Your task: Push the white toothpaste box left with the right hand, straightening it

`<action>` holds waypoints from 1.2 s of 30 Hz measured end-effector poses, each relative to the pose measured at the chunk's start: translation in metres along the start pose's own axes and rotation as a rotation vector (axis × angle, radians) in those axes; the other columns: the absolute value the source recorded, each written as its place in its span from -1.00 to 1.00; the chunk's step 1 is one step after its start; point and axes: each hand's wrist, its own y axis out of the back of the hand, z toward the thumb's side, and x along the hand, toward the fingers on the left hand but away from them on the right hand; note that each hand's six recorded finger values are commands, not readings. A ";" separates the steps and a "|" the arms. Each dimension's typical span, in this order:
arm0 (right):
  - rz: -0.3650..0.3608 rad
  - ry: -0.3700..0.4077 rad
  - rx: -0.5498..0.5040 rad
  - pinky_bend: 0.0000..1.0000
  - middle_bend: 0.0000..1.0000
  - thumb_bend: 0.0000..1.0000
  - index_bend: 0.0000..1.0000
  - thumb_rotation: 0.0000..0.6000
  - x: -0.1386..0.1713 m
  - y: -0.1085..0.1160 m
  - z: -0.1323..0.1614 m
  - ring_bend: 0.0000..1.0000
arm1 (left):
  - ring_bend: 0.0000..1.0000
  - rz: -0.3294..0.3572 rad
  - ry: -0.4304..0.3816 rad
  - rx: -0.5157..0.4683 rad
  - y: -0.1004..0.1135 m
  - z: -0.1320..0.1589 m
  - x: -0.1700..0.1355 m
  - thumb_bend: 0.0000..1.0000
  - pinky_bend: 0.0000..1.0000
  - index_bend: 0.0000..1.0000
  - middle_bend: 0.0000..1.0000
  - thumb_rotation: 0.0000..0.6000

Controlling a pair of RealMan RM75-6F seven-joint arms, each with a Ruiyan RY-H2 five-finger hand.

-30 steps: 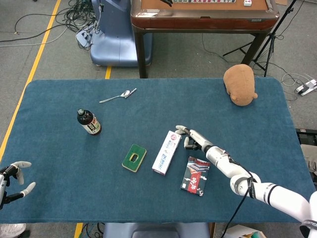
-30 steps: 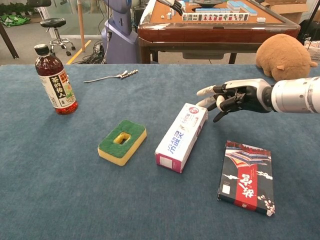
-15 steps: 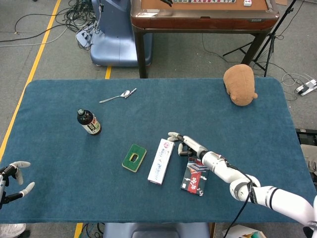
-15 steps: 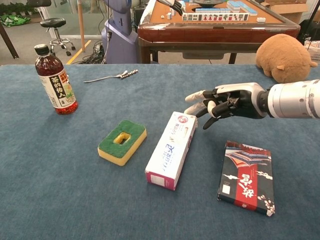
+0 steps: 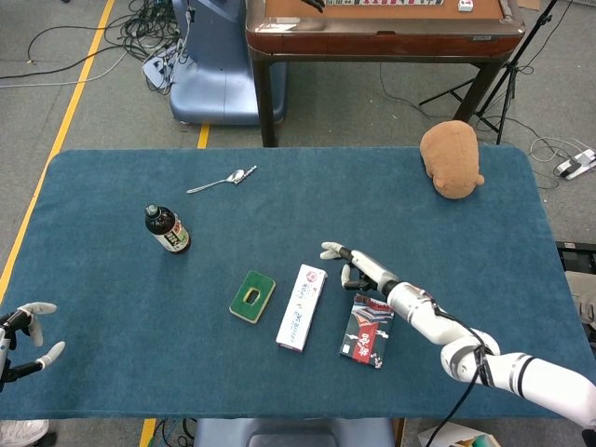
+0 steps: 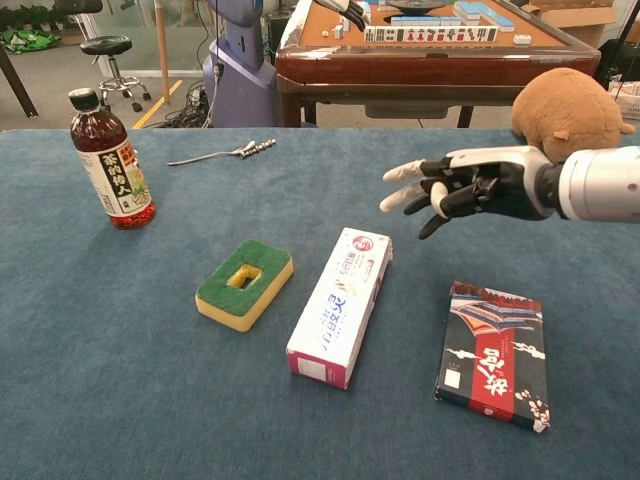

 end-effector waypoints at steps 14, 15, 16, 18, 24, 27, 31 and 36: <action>-0.233 0.002 0.406 -0.48 -0.69 0.59 -0.76 1.00 0.082 0.045 -0.012 -0.79 | 0.13 -0.006 -0.025 0.009 -0.004 0.008 0.003 -0.58 0.34 -0.25 0.33 1.00; -0.255 -0.007 0.435 -0.48 -0.69 0.59 -0.75 1.00 0.090 0.047 -0.014 -0.79 | 0.13 -0.006 -0.027 0.009 -0.004 0.008 0.003 -0.58 0.34 -0.25 0.33 1.00; -0.284 -0.020 0.467 -0.48 -0.68 0.58 -0.74 1.00 0.102 0.050 -0.018 -0.79 | 0.13 -0.006 -0.030 0.010 -0.005 0.009 0.003 -0.58 0.34 -0.25 0.33 1.00; -0.326 -0.047 0.501 -0.48 -0.69 0.57 -0.74 1.00 0.121 0.052 -0.025 -0.79 | 0.13 -0.006 -0.034 0.011 -0.005 0.011 0.003 -0.58 0.34 -0.25 0.33 1.00; -0.421 -0.156 0.621 -0.48 -0.69 0.49 -0.74 1.00 0.183 0.050 -0.056 -0.79 | 0.13 -0.011 -0.043 0.017 -0.008 0.014 0.003 -0.58 0.34 -0.25 0.33 1.00; -0.444 -0.175 0.665 -0.48 -0.68 0.48 -0.73 1.00 0.209 0.044 -0.064 -0.79 | 0.13 -0.017 -0.049 0.021 -0.011 0.017 0.002 -0.58 0.34 -0.24 0.33 1.00; -0.476 -0.165 0.706 -0.48 -0.67 0.46 -0.66 1.00 0.239 0.031 -0.069 -0.79 | 0.11 -0.006 -0.056 0.017 -0.012 0.020 0.003 -0.58 0.34 -0.21 0.32 1.00; -0.555 -0.134 0.726 -0.48 -0.65 0.45 -0.64 1.00 0.271 0.020 -0.068 -0.79 | 0.10 -0.008 -0.060 0.021 -0.014 0.022 0.003 -0.58 0.34 -0.19 0.31 1.00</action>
